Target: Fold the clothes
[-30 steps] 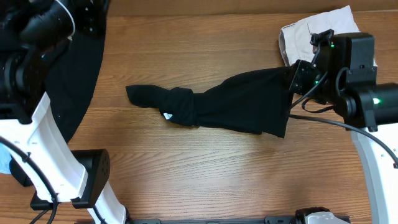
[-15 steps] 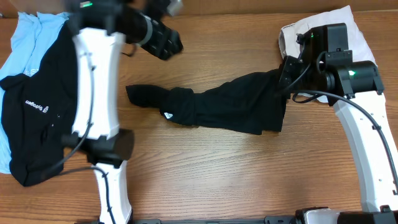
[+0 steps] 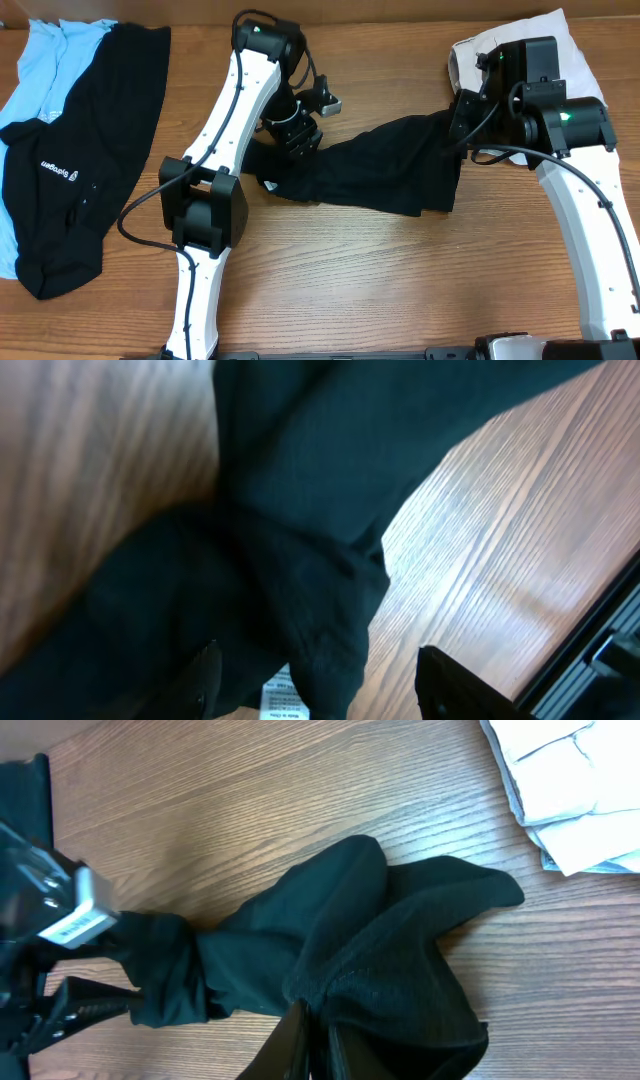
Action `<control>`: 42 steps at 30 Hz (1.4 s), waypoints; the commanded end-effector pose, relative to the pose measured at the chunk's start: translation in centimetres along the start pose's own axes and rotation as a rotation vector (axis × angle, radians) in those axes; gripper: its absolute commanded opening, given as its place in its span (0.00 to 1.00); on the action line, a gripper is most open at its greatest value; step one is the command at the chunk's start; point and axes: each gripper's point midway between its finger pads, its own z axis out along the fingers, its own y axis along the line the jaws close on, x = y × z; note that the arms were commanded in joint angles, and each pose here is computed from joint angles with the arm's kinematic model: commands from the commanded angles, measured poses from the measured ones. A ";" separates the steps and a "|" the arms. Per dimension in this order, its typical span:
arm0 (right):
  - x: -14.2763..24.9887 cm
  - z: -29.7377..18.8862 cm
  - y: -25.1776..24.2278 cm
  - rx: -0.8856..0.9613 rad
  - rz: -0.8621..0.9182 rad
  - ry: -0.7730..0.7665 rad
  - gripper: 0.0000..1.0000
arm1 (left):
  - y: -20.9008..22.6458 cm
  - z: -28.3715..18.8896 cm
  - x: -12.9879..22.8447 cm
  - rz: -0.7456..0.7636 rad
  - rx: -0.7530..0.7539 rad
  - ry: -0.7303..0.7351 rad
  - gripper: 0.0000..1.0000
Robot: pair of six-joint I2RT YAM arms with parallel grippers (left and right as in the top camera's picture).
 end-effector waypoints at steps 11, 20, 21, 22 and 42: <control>-1.1 -1.0 0.3 0.001 -0.015 -0.047 0.12 | 0.0 4.7 2.9 0.013 0.079 0.127 0.04; -1.2 -1.0 0.2 0.007 -0.015 -0.051 0.12 | 0.8 0.0 1.4 -0.023 -0.035 0.064 0.04; -1.2 -1.0 0.2 0.007 -0.015 -0.052 0.12 | 1.3 -0.9 1.0 -0.049 -0.072 0.042 0.04; -1.3 -0.9 0.2 0.007 -0.015 -0.053 0.12 | 1.9 -1.9 0.7 -0.079 -0.116 0.020 0.04; 7.5 6.5 -2.4 0.083 0.038 0.348 0.52 | 6.5 -13.2 -3.5 -0.343 -0.471 -0.364 0.04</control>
